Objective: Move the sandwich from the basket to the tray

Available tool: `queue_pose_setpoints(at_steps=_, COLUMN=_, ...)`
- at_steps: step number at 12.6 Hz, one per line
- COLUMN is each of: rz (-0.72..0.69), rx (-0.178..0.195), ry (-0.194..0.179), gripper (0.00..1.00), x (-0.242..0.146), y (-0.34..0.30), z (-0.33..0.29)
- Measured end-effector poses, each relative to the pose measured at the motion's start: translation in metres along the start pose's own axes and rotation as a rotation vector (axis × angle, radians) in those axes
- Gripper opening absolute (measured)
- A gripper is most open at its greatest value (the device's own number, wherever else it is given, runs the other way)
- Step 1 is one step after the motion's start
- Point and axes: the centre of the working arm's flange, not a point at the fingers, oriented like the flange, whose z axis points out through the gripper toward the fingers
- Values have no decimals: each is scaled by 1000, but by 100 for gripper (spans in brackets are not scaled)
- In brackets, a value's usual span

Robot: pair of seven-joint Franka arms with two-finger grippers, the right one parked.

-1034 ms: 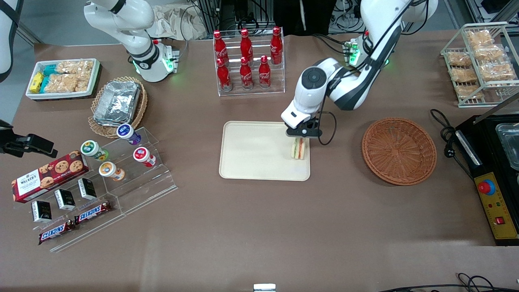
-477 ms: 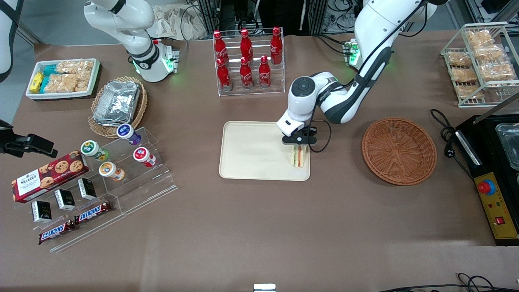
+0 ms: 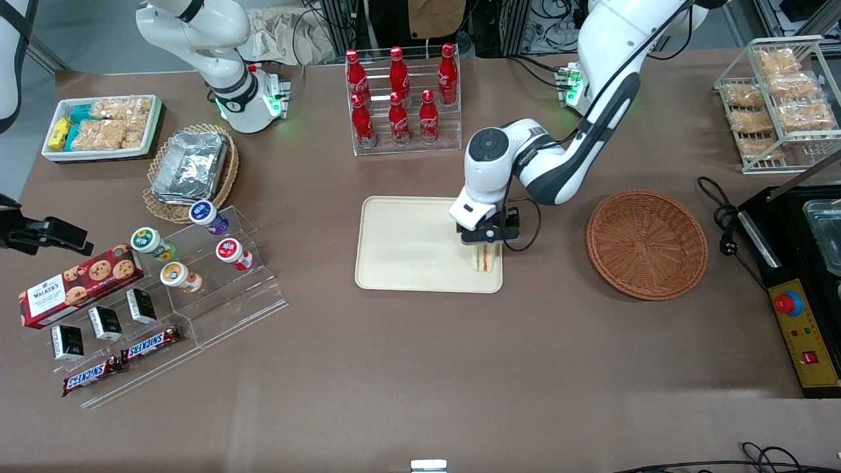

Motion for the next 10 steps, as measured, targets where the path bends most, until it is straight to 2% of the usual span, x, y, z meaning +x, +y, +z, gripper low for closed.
queue_pose_setpoints(at_steps=2, rz=-116, rx=42, ry=-39, gripper=100, x=30, y=-6, z=-75)
queue_pose_setpoints(at_steps=3, rz=-176, rx=38, ry=-40, gripper=100, x=44, y=-15, z=-127)
queue_pose_setpoints(at_steps=5, rz=-304, rx=-22, ry=-13, gripper=100, x=70, y=-57, z=-219)
queue_pose_setpoints(at_steps=6, rz=-361, rx=-37, ry=2, gripper=100, x=77, y=-83, z=-250)
queue_pose_setpoints(at_steps=8, rz=-457, rx=-11, ry=4, gripper=100, x=86, y=-142, z=-286)
queue_pose_setpoints(at_steps=10, rz=-428, rx=-18, ry=-31, gripper=100, x=94, y=-215, z=-316)
